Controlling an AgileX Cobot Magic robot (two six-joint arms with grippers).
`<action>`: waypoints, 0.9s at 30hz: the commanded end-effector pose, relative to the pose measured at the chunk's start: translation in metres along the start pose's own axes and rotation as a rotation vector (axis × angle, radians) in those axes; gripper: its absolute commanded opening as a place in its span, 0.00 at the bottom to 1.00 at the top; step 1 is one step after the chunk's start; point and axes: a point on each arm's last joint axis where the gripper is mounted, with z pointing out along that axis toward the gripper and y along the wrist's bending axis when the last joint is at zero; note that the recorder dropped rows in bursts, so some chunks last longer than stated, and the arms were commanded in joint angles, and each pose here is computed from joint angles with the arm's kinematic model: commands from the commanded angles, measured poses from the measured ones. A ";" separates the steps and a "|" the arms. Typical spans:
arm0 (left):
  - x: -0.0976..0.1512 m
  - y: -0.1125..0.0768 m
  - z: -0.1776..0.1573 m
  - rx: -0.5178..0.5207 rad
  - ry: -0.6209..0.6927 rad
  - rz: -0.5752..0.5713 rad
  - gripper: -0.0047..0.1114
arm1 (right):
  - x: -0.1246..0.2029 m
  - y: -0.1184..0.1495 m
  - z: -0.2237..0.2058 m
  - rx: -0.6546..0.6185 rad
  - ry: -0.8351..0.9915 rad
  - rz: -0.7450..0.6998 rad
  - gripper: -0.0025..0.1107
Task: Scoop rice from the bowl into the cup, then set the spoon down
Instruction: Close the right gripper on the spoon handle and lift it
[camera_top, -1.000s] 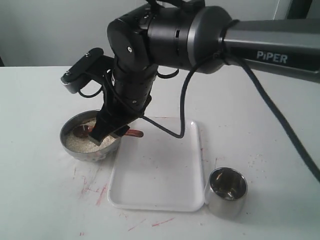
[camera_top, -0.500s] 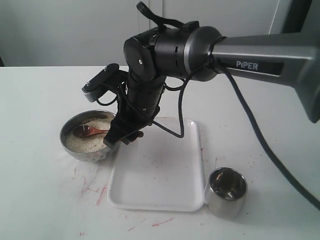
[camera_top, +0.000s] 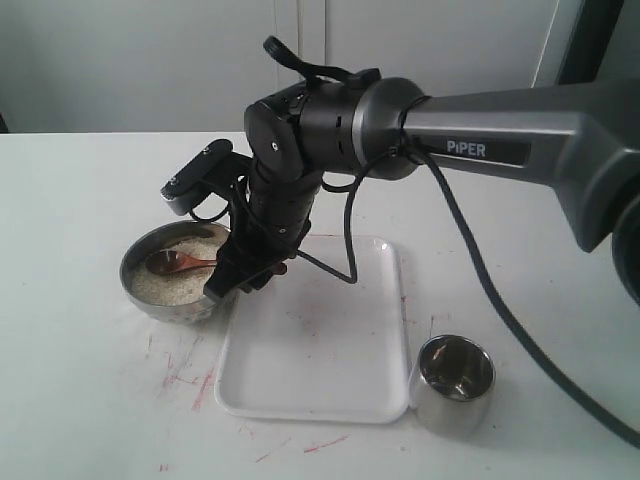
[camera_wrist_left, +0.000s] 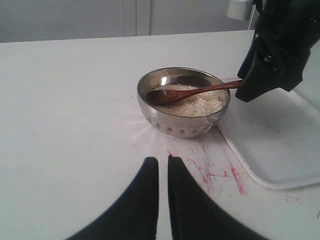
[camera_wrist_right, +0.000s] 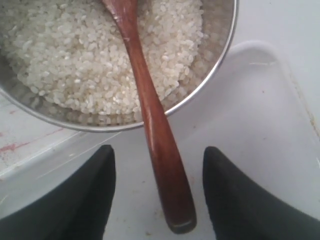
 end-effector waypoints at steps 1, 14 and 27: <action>-0.002 -0.001 0.000 0.003 -0.009 -0.012 0.16 | 0.000 -0.003 0.003 0.005 -0.011 -0.003 0.46; -0.002 -0.001 0.000 0.003 -0.009 -0.012 0.16 | 0.002 -0.003 0.008 -0.002 0.007 -0.002 0.40; -0.002 -0.001 0.000 0.003 -0.009 -0.012 0.16 | 0.003 -0.002 0.008 -0.007 0.019 0.000 0.27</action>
